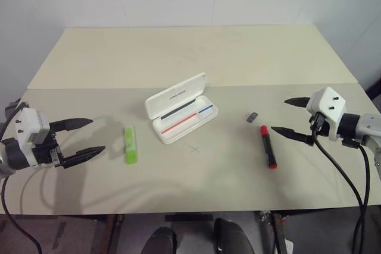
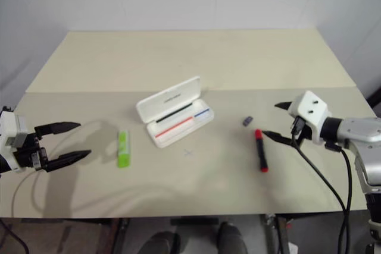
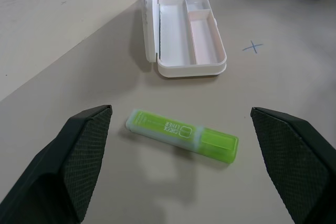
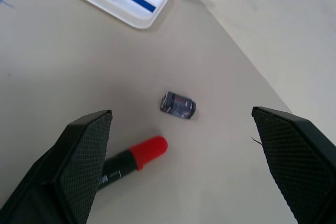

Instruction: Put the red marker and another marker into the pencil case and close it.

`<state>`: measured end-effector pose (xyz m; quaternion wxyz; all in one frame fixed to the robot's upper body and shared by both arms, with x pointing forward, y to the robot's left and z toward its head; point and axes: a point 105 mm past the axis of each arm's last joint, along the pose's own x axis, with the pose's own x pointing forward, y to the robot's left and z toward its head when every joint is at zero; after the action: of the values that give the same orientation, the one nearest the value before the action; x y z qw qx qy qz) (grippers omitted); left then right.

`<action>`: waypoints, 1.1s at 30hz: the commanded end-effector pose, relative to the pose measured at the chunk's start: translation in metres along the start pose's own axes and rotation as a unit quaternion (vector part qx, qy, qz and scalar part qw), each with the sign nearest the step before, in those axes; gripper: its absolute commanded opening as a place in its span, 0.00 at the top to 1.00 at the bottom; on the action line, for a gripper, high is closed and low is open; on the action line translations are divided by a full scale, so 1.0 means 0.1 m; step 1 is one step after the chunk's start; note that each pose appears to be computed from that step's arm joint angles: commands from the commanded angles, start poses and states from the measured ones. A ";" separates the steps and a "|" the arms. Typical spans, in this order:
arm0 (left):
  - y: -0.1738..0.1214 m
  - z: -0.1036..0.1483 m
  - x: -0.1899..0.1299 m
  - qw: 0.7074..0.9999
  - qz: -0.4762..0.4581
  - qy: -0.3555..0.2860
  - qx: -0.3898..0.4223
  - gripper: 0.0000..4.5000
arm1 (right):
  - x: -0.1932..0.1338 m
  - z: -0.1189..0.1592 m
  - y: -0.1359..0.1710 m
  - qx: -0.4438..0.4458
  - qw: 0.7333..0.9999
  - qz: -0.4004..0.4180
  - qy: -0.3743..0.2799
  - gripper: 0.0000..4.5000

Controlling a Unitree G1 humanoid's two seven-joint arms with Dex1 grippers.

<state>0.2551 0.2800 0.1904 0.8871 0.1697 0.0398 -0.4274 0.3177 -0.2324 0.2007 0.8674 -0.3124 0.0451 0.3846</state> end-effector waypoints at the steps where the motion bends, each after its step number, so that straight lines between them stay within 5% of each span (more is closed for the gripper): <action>1: 0.05 0.13 -0.02 1.000 0.005 -0.007 0.026 0.00 | 0.04 0.21 -0.03 -0.029 0.999 -0.007 -0.032 0.00; 22: -0.17 0.07 0.06 1.000 0.006 -0.018 0.004 0.00 | 0.23 0.41 0.03 -0.010 0.997 -0.008 -0.083 0.00; 33: -0.35 0.17 0.48 1.000 -0.022 -0.012 -0.002 0.00 | 0.31 0.43 -0.01 -0.006 0.996 -0.014 -0.084 0.00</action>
<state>0.2575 0.2269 0.1795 0.8825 0.1557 0.0429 -0.4417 0.3348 -0.1898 0.2170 0.8702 -0.2819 -0.0177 0.4037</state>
